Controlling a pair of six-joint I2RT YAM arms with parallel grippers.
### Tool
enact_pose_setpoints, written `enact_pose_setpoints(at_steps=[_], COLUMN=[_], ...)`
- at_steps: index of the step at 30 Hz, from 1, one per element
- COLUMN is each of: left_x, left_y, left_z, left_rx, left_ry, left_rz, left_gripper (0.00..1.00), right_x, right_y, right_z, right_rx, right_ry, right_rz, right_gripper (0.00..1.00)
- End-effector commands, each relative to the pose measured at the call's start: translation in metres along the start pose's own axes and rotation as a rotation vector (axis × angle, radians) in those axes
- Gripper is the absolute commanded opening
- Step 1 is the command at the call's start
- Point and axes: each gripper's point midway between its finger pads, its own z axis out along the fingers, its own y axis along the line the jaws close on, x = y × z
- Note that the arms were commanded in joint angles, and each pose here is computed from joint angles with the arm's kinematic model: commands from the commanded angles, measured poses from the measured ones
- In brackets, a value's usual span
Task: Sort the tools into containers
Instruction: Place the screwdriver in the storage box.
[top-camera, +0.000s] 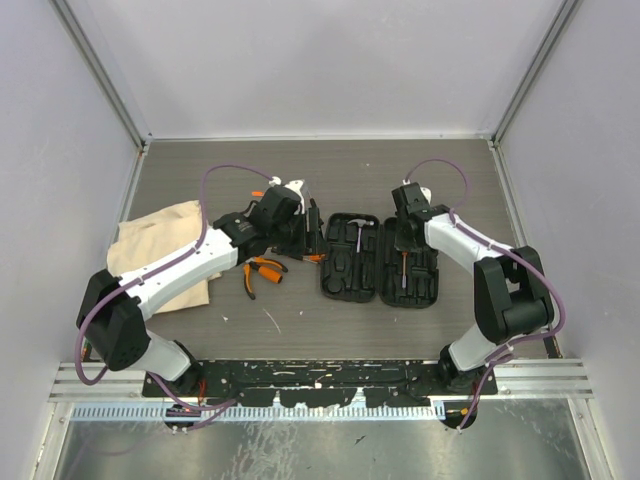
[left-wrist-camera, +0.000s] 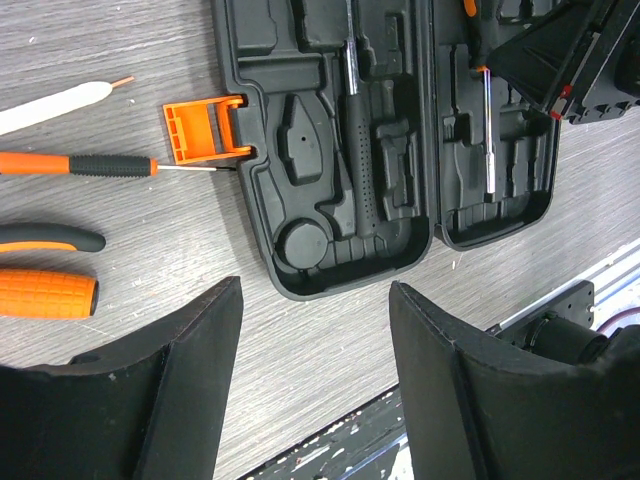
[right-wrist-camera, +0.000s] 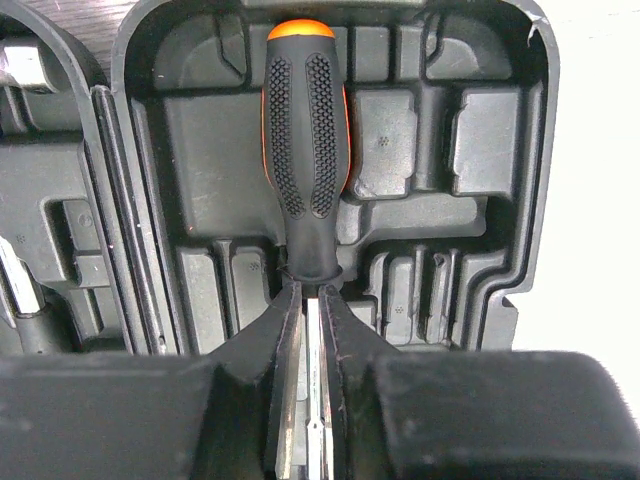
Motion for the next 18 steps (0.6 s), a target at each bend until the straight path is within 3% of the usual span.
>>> enact_pose_setpoints(at_steps=[1,9,18], left_x=[-0.013,-0.018,0.004], left_y=[-0.014,-0.013,-0.074], left_z=[-0.006,-0.009,0.015], left_rx=[0.045,0.013,0.068], left_ry=[-0.036,-0.067,-0.032], left_rz=[-0.004,0.047,0.198], left_gripper=[0.61,0.62,0.6], right_x=[-0.019,-0.034,-0.045], right_y=[0.005,0.003,0.011], right_z=[0.0,-0.025,-0.014], right_rx=[-0.011,-0.05,-0.134], right_ry=[-0.051,-0.114,-0.061], right_rz=[0.018,0.059,0.111], right_gripper=[0.18,0.26,0.27])
